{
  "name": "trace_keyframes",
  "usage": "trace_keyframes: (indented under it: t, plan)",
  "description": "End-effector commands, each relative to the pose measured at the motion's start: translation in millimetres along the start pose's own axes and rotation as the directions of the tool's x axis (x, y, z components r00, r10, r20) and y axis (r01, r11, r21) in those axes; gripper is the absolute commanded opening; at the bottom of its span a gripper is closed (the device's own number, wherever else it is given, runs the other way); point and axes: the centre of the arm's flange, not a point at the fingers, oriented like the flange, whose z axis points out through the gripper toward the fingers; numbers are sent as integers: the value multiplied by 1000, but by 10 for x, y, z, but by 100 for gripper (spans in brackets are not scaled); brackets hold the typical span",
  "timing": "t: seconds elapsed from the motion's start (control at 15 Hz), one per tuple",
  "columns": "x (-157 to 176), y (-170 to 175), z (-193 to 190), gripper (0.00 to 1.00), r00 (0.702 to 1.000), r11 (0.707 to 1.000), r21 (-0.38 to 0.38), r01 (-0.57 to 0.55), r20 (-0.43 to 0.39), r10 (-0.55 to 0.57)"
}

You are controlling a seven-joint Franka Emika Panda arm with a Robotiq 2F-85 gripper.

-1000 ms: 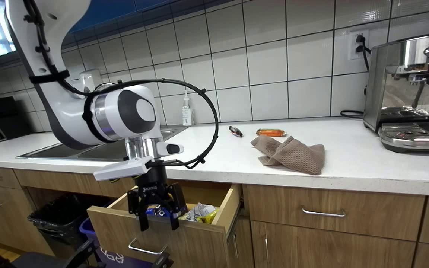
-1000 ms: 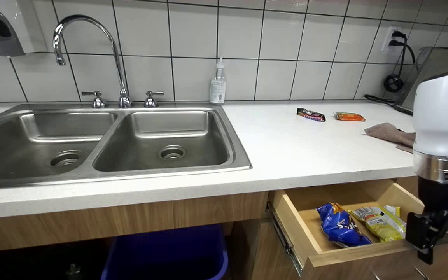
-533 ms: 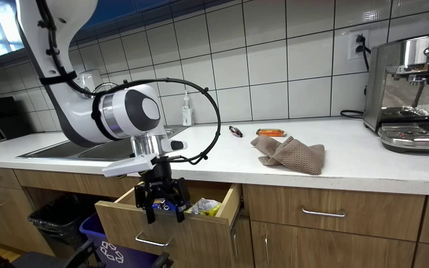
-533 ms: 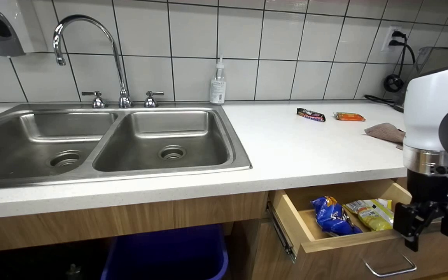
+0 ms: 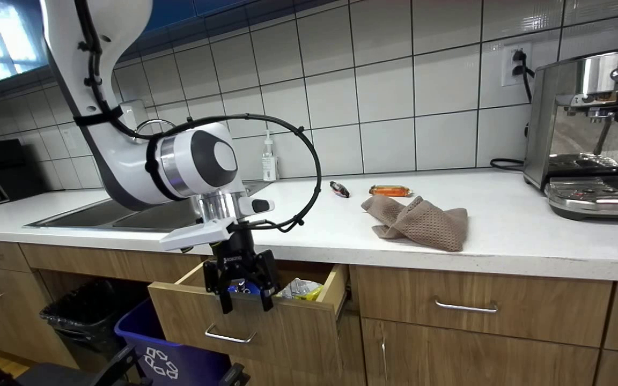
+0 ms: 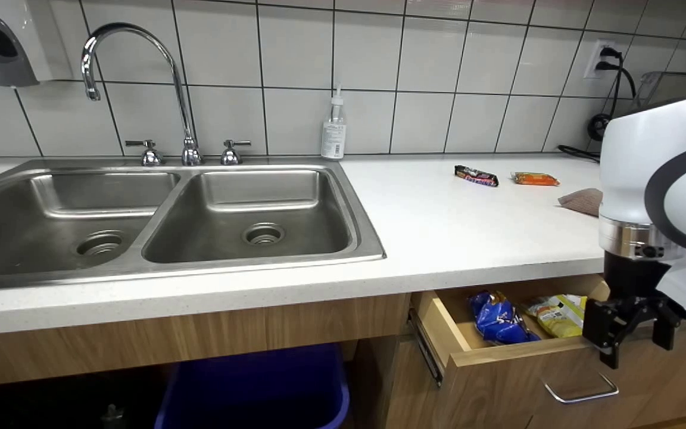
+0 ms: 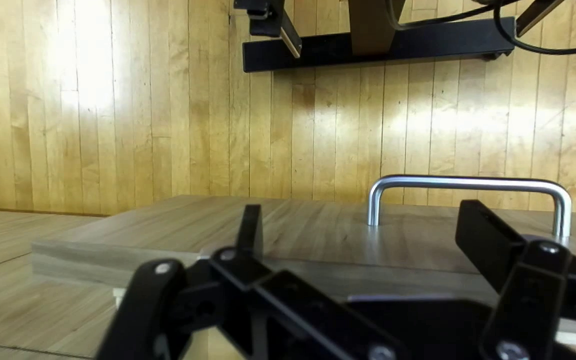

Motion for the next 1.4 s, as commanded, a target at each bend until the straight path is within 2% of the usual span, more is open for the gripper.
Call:
trace_keyframes:
  t: [0.0, 1.33]
  plan:
    - [232, -37, 41, 100, 999, 999, -8, -37, -20, 37]
    - [806, -35, -41, 100, 993, 995, 15, -101, -60, 102]
